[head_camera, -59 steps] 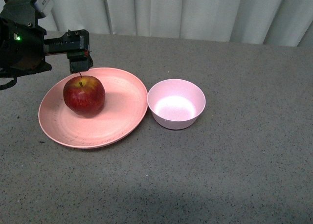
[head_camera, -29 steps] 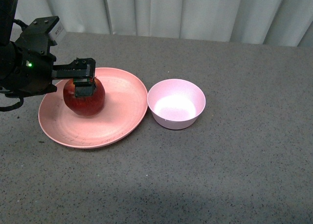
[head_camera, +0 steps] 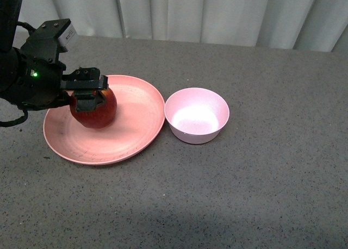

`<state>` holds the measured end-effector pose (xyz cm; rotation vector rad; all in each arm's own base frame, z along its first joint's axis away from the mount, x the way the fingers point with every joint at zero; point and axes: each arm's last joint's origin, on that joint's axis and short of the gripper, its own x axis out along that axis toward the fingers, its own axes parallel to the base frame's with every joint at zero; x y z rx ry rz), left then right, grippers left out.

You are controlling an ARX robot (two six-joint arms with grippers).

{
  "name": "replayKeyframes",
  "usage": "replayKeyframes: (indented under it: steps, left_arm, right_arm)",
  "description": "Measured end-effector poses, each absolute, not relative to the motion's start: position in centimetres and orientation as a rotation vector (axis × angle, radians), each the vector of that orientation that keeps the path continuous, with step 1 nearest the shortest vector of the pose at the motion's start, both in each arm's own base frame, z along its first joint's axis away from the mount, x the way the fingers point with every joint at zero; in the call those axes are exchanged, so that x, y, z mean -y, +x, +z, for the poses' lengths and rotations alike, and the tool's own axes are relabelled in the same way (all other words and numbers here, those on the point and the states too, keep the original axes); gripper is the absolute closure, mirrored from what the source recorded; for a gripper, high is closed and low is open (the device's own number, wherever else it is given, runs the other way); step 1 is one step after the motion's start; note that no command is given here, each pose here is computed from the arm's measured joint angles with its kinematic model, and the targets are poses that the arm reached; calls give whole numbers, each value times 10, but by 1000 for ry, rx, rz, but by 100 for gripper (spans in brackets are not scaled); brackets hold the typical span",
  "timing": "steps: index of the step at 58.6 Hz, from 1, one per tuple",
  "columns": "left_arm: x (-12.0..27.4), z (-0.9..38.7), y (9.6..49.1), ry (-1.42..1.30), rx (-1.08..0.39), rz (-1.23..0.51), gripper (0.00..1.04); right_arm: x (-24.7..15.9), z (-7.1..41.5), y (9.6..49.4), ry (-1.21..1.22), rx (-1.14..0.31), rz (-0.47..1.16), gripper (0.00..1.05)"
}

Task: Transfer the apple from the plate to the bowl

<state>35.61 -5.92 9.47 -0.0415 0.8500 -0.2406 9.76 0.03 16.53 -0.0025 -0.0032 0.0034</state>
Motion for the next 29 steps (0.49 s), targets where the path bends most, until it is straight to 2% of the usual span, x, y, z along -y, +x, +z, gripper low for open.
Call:
replayKeyframes:
  steps: [16,29]
  left_arm:
    - [115,127,356,-28,-763,-389,44]
    - [160,139,348,-21,-732,-501,44]
  right_arm:
    - [0,165,98,-2,3,3,9]
    - [0,165,98,-2,3,3,9]
